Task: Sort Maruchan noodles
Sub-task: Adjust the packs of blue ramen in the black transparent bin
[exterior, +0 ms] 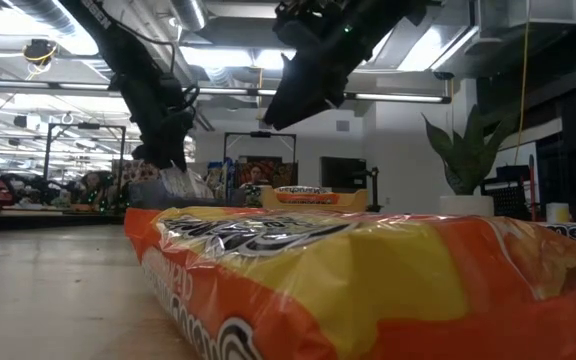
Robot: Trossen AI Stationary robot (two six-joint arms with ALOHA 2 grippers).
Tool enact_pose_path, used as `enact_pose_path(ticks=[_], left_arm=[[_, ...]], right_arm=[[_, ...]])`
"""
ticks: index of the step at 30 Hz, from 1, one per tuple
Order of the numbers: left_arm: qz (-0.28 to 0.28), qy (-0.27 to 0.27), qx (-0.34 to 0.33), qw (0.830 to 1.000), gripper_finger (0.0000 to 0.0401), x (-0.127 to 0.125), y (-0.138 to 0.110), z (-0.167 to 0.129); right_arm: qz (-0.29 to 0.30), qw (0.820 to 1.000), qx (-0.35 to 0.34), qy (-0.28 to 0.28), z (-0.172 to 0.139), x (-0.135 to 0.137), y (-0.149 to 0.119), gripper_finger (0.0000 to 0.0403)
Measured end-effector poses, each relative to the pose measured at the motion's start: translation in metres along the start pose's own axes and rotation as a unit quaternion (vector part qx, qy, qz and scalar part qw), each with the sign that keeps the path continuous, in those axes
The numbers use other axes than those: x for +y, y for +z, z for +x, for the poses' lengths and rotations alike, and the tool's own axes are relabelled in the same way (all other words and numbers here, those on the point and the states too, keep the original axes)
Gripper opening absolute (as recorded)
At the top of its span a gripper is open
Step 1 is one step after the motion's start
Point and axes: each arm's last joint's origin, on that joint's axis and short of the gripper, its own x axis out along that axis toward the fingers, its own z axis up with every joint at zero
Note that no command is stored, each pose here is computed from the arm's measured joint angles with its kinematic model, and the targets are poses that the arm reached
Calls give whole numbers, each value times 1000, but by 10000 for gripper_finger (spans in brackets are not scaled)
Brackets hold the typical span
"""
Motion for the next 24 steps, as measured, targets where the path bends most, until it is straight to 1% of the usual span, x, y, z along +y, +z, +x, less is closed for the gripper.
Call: enact_pose_path(ticks=[3,7,12,16,18,24], left_arm=[[-4,-2,3,1000,180,0,-1,0],[-8,2,21,1000,143,0,-4,0],[-8,26,29,999,75,1,-5,0],[-7,31,29,999,15,0,-5,-1],[-3,33,26,999,6,-1,-5,-3],[30,44,0,999,2,-13,-2,-17]], right_arm=[[7,1000,0,-4,0,-1,0,186],[11,1000,4,-14,0,-2,-1,186],[8,999,22,-23,0,-2,-5,186],[14,999,34,-34,0,-3,-7,186],[14,999,35,-35,0,-3,-8,186],[15,999,34,-35,0,-3,-7,186]])
